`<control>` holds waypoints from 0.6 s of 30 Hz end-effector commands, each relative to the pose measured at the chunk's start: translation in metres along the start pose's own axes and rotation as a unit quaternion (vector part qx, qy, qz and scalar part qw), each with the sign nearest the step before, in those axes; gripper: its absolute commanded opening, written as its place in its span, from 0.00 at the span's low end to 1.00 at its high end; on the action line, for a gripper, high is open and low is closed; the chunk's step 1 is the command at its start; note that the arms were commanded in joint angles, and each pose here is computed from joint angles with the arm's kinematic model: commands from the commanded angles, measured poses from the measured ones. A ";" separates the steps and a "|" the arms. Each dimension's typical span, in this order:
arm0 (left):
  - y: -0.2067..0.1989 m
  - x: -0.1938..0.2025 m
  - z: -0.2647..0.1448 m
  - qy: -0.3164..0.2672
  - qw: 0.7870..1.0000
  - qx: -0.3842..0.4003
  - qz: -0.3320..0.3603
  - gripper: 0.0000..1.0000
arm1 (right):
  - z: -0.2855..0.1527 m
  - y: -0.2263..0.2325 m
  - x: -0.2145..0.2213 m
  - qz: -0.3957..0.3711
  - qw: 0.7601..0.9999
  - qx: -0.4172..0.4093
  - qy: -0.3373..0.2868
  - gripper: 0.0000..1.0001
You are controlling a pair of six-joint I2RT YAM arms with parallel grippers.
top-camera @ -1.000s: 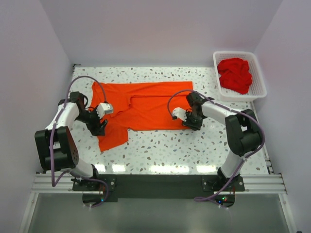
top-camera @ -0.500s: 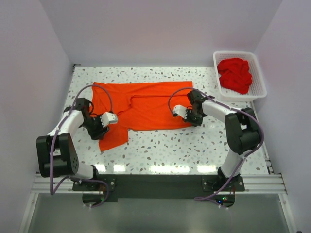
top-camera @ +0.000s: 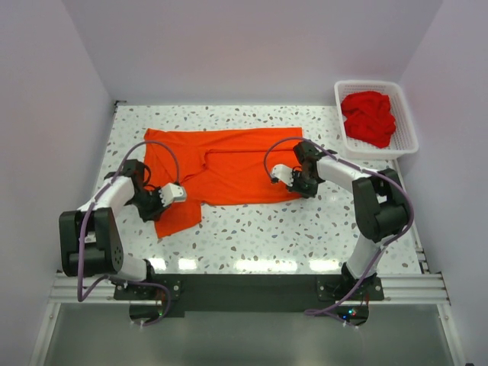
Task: Fold and stack the t-shirts
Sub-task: Fold the tshirt
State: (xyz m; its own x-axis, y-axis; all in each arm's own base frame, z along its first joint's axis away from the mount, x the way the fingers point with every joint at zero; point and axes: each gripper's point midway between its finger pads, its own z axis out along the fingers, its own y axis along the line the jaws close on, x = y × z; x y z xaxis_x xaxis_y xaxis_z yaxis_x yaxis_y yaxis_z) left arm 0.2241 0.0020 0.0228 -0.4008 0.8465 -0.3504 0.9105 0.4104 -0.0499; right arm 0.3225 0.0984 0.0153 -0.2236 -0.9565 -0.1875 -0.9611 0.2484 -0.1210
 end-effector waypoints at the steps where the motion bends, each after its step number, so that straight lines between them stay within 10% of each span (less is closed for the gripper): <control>1: -0.005 -0.001 -0.009 0.002 1.000 0.000 0.019 0.07 | -0.009 0.001 -0.001 0.005 1.000 0.000 -0.009 0.00; 18: 0.007 -0.031 -0.058 -0.033 0.999 -0.001 -0.025 0.00 | -0.059 -0.007 0.004 0.026 0.999 -0.001 -0.048 0.00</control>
State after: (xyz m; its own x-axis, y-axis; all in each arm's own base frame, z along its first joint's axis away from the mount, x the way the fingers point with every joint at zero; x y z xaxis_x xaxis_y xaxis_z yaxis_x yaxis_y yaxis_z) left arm 0.2222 0.0025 0.0662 -0.4181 0.8321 -0.3645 0.9024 0.4266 -0.0612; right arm 0.3079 0.0786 0.0495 -0.2872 -0.9276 -0.2390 -0.9454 0.3146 -0.0852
